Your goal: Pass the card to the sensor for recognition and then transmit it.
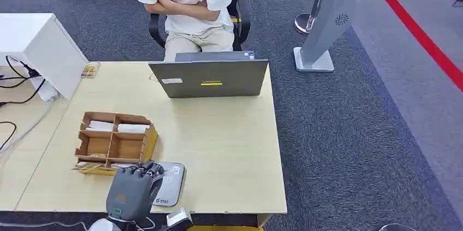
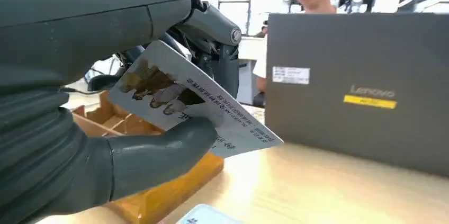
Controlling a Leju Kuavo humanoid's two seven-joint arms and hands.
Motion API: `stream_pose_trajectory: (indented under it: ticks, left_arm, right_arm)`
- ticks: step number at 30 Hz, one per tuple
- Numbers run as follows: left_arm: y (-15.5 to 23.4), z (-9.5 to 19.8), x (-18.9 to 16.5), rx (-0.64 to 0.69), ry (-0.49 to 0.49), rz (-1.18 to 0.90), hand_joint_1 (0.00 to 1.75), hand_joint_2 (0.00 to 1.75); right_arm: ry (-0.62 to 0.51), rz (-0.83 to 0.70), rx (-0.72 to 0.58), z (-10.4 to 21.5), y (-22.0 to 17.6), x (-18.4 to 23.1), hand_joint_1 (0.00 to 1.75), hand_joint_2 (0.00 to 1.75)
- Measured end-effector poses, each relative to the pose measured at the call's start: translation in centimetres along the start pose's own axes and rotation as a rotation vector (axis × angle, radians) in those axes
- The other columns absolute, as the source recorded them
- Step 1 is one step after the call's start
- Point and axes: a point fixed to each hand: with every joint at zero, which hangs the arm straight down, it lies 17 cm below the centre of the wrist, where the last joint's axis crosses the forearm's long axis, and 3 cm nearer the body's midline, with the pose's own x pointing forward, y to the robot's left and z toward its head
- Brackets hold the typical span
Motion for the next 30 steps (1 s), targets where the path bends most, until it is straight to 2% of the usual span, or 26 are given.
stream_pose_trajectory:
  ticks: [23,30]
  left_arm:
    - [-5.5,1.5,-5.3,-0.148,0.193,-0.056,1.75,1.75]
    - [-7.1,2.0,-6.0,-0.196,0.216,-0.055,1.75,1.75]
  right_arm:
    - [0.012,0.040,0.002,0.0,0.1,-0.3,0.00,1.75]
    - [0.012,0.043,0.004,0.0,0.2,-0.3,0.00,1.75]
